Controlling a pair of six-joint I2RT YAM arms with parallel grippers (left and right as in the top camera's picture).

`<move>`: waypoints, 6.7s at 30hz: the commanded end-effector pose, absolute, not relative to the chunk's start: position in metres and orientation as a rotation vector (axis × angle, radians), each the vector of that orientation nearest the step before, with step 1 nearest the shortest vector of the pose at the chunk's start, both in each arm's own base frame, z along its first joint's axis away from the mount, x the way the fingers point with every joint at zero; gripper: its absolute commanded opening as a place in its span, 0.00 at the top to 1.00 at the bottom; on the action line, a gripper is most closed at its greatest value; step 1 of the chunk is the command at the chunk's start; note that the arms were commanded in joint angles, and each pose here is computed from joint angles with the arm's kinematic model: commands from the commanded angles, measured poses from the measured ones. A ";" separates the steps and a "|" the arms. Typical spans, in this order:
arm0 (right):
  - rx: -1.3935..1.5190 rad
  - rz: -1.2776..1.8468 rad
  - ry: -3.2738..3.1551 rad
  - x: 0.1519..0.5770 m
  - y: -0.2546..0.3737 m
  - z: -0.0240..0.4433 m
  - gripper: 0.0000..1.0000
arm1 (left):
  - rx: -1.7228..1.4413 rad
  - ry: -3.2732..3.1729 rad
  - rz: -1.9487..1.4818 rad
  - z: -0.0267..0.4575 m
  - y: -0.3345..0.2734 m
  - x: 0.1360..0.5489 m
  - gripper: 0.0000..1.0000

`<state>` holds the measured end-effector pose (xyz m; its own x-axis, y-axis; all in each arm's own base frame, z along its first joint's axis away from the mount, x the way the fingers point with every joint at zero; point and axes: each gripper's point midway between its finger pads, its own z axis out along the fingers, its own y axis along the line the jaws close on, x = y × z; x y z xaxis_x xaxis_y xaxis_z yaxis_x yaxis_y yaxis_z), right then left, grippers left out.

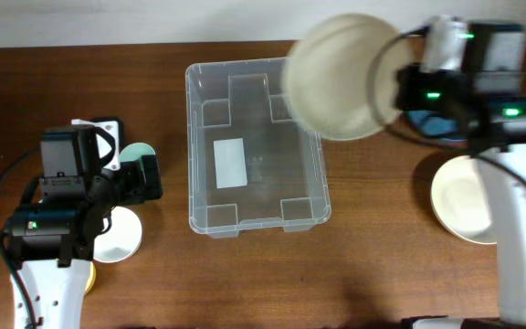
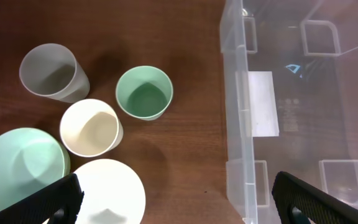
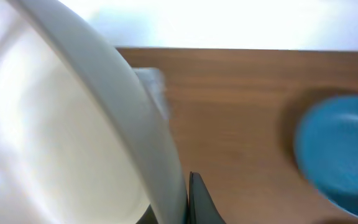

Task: Pack container
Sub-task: 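Lift the cream bowl and lower it into the clear bin, then move the right gripper to the blue bowl and grasp its rim, then place the blue bowl into the bin on the cream bowl, then reach the right gripper to the second cream plate and grasp it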

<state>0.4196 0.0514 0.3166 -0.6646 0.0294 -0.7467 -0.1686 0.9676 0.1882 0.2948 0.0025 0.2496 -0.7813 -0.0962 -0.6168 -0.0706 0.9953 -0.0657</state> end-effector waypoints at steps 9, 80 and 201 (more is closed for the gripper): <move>-0.339 0.170 2.232 0.473 0.184 0.270 0.96 | -0.307 2.433 -0.031 0.257 0.037 0.296 0.01; 0.301 -0.297 2.974 0.488 -0.108 0.016 0.23 | -0.306 2.430 -0.031 0.258 0.037 0.296 0.01; 1.242 -0.172 2.721 0.336 -0.139 0.014 0.01 | -0.306 2.433 -0.031 0.257 0.037 0.296 0.01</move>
